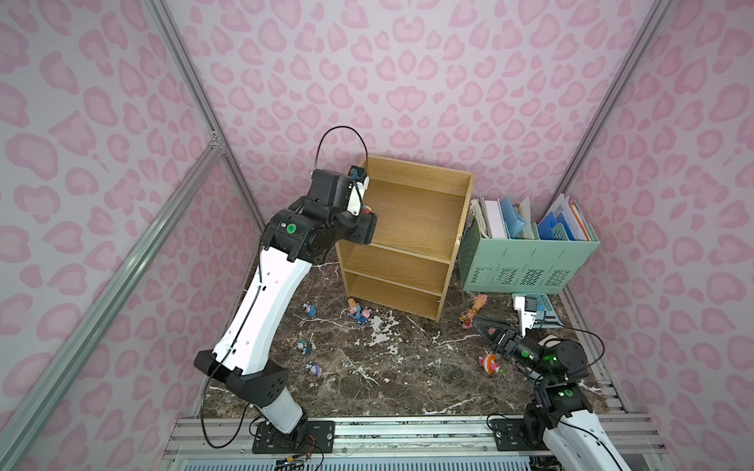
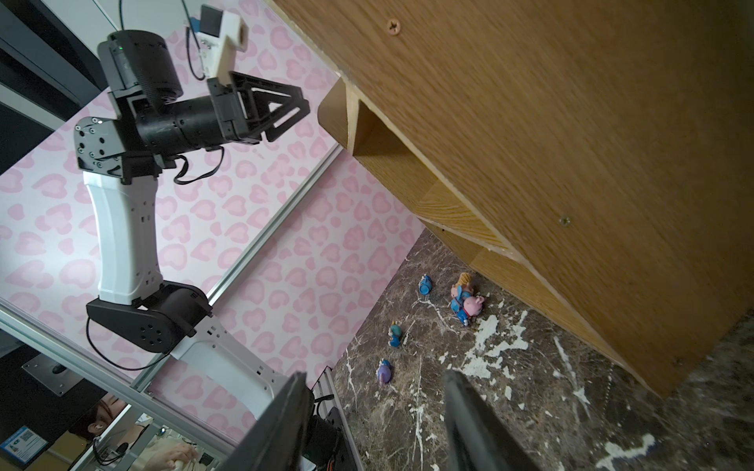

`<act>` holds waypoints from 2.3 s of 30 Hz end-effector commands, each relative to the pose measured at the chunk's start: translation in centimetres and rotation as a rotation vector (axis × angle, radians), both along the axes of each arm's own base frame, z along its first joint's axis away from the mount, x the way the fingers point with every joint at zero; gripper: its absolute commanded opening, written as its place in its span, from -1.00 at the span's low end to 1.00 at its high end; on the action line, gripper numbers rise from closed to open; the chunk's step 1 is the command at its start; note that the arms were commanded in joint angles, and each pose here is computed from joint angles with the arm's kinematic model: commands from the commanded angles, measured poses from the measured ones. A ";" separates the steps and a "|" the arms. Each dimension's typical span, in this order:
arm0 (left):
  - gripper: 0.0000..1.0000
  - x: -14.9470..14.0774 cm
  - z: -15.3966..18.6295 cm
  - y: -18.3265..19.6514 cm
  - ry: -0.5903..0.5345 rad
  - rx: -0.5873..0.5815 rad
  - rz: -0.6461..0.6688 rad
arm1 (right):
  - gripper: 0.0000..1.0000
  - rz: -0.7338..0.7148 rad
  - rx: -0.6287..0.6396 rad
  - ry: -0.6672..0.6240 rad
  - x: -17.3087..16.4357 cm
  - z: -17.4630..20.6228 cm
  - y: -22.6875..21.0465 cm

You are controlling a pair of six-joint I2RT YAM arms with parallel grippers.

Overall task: Organize plastic toys on shelves
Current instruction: Place the plastic toy on the shelf, then pick up the plastic toy at the center of the board.

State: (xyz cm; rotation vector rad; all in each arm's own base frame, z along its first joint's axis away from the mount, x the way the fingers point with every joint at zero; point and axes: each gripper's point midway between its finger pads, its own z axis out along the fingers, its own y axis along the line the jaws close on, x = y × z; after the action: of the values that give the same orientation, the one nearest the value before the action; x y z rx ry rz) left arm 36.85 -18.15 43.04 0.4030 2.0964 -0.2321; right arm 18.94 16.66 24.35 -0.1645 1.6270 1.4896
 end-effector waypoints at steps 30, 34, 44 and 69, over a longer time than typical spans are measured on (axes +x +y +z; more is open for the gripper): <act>0.78 -14.0 -25.7 3.0 0.307 -0.552 0.124 | 0.17 0.041 -0.438 -0.192 -2.2 -5.4 7.8; 0.92 -14.3 -26.4 1.3 0.332 -0.680 0.060 | 0.18 -0.051 -0.458 -0.082 -1.1 -7.2 6.4; 0.96 -14.2 -27.8 0.4 0.348 -0.752 0.030 | 0.16 -0.372 -0.435 0.237 2.5 -11.0 -1.1; 0.96 -16.6 -28.5 4.6 0.240 -0.604 0.113 | 0.34 -0.676 -0.373 0.629 12.4 -14.9 -9.2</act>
State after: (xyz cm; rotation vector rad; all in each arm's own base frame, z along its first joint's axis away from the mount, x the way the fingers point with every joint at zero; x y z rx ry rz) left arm 20.37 -14.22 14.64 -0.1121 2.1383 -0.9023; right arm 29.35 7.76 8.14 0.6161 2.2353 0.7659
